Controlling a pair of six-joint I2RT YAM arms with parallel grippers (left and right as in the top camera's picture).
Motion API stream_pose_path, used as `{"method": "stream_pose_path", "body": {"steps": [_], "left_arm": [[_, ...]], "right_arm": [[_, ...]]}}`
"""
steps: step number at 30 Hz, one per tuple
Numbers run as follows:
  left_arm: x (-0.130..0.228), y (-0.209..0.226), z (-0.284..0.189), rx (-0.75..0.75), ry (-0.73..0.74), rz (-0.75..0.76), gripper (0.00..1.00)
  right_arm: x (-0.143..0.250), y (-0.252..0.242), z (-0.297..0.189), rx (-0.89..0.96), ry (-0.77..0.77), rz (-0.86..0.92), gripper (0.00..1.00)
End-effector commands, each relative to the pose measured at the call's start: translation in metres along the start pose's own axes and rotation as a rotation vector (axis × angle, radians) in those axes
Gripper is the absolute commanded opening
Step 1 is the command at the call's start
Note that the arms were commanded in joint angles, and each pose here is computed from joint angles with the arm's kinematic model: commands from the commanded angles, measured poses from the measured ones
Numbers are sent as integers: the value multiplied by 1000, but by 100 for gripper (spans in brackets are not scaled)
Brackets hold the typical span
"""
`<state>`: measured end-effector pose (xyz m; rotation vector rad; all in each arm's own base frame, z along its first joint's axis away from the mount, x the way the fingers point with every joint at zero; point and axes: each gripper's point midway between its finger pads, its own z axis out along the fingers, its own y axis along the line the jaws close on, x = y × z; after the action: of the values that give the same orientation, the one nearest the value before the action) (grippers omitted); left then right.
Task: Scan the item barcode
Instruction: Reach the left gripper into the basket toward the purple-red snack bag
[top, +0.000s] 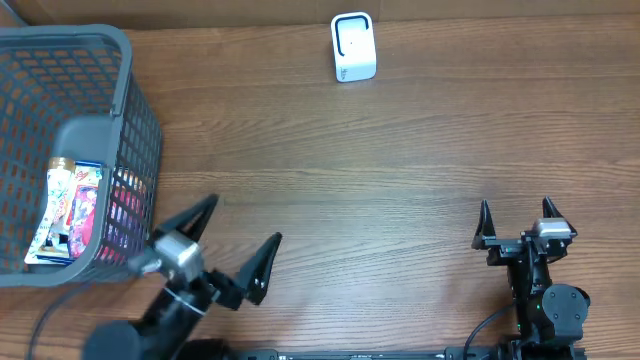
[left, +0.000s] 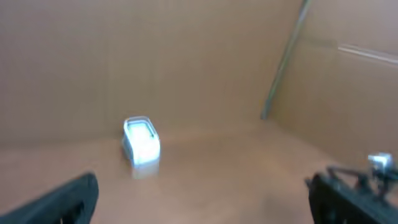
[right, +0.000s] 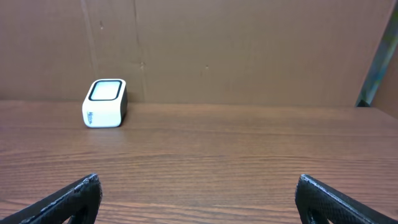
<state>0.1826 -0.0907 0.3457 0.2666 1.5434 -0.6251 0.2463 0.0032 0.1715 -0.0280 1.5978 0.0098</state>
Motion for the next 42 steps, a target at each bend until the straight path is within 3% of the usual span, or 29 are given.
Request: {"method": "stream_pose_path", "body": {"steps": [1, 9, 11, 16, 21, 30, 37, 42], "left_arm": [[-44, 11, 8, -105, 122, 148, 100], [-93, 28, 34, -168, 530, 61, 100], [-107, 45, 34, -273, 566, 66, 100], [-170, 113, 3, -715, 444, -74, 100], [-197, 164, -46, -988, 315, -191, 100], [-176, 243, -84, -1202, 343, -375, 100], [-115, 312, -116, -1384, 579, -536, 100], [-74, 327, -105, -1206, 751, -555, 100]], "right_arm": [[2, 1, 0, -1, -3, 3, 100], [2, 1, 0, -1, -3, 3, 100], [2, 1, 0, -1, -3, 3, 100], [2, 1, 0, -1, -3, 3, 100], [2, 1, 0, -1, -3, 3, 100], [2, 1, 0, -1, -3, 3, 100], [2, 1, 0, -1, -3, 3, 100], [2, 1, 0, -1, -3, 3, 100]]}}
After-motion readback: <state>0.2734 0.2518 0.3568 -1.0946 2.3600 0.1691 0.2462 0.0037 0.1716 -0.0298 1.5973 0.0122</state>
